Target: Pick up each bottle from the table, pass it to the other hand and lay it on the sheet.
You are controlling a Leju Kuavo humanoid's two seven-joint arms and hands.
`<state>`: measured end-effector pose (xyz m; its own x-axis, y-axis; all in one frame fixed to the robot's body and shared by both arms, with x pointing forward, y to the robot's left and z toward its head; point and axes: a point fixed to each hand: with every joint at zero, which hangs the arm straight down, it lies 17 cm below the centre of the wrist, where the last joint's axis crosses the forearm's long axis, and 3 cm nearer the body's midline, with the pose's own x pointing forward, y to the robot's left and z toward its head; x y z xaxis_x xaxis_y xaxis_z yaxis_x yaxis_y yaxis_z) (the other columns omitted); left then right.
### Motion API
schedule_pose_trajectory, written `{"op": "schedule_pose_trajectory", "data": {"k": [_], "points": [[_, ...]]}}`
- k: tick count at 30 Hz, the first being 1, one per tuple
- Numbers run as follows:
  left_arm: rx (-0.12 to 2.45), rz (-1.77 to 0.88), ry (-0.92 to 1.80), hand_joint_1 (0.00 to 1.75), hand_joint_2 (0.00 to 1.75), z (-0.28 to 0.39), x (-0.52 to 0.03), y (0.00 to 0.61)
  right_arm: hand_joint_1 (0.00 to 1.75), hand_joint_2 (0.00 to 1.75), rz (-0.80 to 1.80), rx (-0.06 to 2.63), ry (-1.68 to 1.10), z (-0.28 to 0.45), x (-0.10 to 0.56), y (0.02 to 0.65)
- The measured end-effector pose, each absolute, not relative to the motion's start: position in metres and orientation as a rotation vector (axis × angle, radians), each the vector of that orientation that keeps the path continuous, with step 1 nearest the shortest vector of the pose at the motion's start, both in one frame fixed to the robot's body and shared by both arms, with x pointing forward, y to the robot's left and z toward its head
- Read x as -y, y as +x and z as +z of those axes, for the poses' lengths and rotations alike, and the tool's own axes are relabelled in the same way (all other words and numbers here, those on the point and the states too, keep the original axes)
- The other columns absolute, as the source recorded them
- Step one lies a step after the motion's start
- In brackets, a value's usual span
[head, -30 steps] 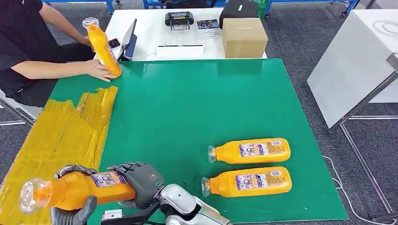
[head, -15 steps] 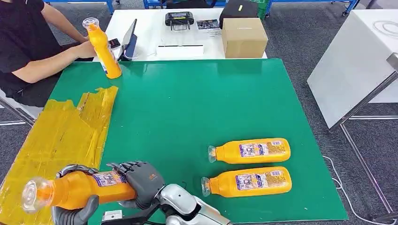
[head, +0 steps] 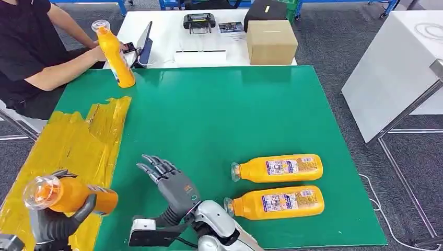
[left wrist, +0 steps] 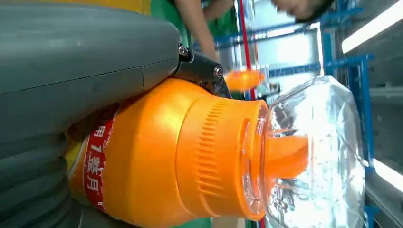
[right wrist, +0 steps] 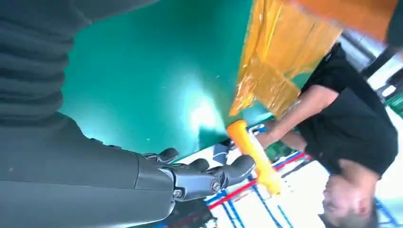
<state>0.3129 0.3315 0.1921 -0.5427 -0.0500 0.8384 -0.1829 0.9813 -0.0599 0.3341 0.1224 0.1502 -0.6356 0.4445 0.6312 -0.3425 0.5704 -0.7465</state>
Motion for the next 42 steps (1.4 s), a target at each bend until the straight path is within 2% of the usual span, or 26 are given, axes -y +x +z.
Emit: {"op": "schedule_pose_trajectory", "data": {"k": [15, 18, 23, 27, 30, 35, 36, 37, 42], "points": [[2.103, 0.180, 0.240, 1.75, 1.75, 0.182, -0.347, 0.322, 0.00, 0.00, 1.088, 1.940, -0.099, 0.156, -0.108, 0.346], [2.060, 0.123, 0.379, 1.75, 1.75, 0.174, -0.352, 0.327, 0.00, 0.00, 1.058, 1.934, -0.112, 0.157, -0.098, 0.354], [1.901, -0.192, 0.837, 1.75, 1.75, 0.161, -0.350, 0.344, 0.00, 0.00, 1.025, 1.930, -0.130, 0.158, -0.085, 0.361], [1.512, -0.672, 1.260, 1.75, 1.75, 0.104, -0.346, 0.361, 0.00, 0.00, 1.024, 1.922, -0.098, 0.159, -0.086, 0.361], [1.415, -0.955, 1.305, 1.75, 1.75, 0.058, -0.321, 0.363, 0.00, 0.00, 1.023, 1.920, -0.087, 0.161, -0.087, 0.363], [1.397, -0.964, 1.188, 1.75, 1.75, 0.023, -0.311, 0.368, 0.00, 0.00, 1.023, 1.918, -0.081, 0.163, -0.086, 0.367], [1.389, -0.986, 1.178, 0.12, 1.75, 0.019, -0.310, 0.370, 0.00, 0.00, 1.025, 1.916, -0.078, 0.163, -0.086, 0.367], [1.373, -1.016, 1.168, 0.00, 0.00, 0.013, -0.309, 0.371, 0.00, 0.00, 1.025, 1.916, -0.076, 0.163, -0.086, 0.368], [1.358, -1.111, 1.144, 0.00, 0.00, 0.000, -0.304, 0.379, 0.00, 0.00, 1.023, 1.916, -0.066, 0.166, -0.086, 0.370]]}}
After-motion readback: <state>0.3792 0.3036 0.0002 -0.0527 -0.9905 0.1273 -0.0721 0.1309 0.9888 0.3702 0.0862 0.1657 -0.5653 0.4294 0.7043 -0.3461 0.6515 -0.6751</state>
